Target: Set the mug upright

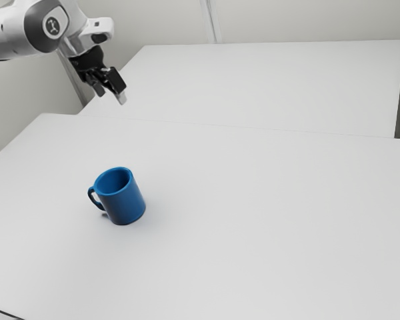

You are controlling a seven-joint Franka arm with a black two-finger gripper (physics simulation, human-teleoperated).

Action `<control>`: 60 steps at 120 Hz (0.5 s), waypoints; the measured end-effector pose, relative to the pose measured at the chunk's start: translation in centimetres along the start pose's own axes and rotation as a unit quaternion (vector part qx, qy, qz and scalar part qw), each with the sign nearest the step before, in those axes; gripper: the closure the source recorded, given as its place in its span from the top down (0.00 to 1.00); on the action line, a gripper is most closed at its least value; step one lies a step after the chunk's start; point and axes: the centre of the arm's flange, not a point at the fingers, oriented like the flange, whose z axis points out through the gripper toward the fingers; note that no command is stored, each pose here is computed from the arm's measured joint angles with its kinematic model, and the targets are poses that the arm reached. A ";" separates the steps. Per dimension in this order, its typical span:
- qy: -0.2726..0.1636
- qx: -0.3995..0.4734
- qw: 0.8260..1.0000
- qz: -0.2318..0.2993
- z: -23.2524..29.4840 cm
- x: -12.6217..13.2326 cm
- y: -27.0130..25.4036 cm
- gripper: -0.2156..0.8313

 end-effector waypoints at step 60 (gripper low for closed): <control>-0.045 -0.017 0.999 -0.024 -1.8 -0.7 1.6 0.79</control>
